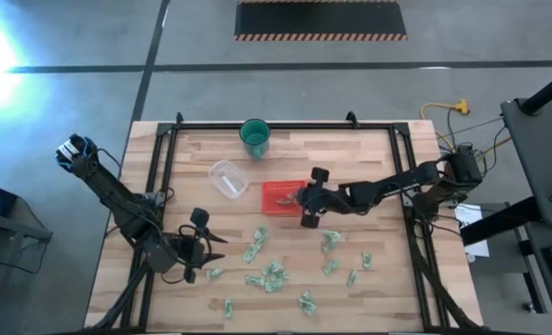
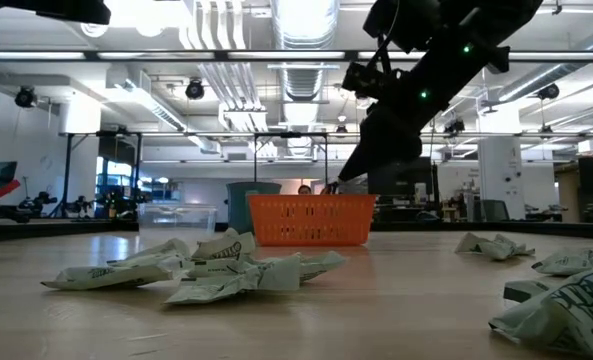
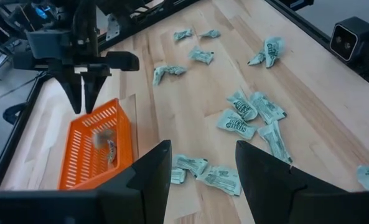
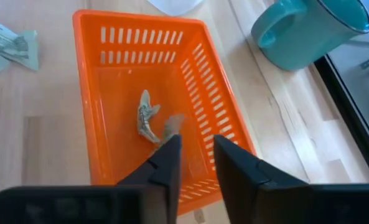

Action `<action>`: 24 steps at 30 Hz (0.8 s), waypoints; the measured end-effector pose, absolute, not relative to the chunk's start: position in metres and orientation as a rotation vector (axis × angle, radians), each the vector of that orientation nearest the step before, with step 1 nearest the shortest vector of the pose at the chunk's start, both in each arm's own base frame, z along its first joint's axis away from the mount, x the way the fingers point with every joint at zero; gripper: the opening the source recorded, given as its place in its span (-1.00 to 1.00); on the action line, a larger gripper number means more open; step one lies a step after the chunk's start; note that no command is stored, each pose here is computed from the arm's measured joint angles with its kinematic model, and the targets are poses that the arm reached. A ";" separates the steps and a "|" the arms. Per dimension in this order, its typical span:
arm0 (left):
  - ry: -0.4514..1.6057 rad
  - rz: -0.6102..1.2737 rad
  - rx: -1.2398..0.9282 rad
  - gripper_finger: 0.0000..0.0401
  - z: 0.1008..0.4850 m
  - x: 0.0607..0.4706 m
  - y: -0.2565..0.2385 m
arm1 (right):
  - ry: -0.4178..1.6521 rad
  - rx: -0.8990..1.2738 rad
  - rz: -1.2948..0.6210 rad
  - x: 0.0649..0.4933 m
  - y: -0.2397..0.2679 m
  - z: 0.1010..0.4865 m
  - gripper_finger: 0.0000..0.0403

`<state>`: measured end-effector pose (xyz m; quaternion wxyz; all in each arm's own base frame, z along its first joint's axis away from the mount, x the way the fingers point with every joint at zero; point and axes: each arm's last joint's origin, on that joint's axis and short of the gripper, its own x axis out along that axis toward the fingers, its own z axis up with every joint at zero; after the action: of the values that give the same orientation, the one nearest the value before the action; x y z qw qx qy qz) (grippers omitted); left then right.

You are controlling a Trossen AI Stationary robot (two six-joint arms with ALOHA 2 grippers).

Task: Pick and place items into bin
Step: Put the stevia packet into the orange bin

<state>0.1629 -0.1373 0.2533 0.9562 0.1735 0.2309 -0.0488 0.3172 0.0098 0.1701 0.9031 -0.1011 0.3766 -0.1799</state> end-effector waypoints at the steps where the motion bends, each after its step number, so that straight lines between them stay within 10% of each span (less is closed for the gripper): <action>1: 0.468 -0.092 0.354 -0.19 0.253 0.163 -0.137 | 0.778 -0.211 -0.372 0.317 0.010 0.170 -0.52; 11: 0.637 -0.141 0.182 -0.19 0.223 0.158 -0.137 | 0.782 -0.244 -0.308 0.300 0.028 0.193 -0.20; 24: 1.110 -0.027 0.010 -0.19 0.172 0.177 -0.176 | 0.672 -0.272 -0.118 0.272 0.088 0.223 -0.27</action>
<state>0.1769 -0.1764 0.1720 0.8498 0.0049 0.5269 -0.0128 0.2723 0.0882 0.2227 0.9333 -0.1331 0.3286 -0.0577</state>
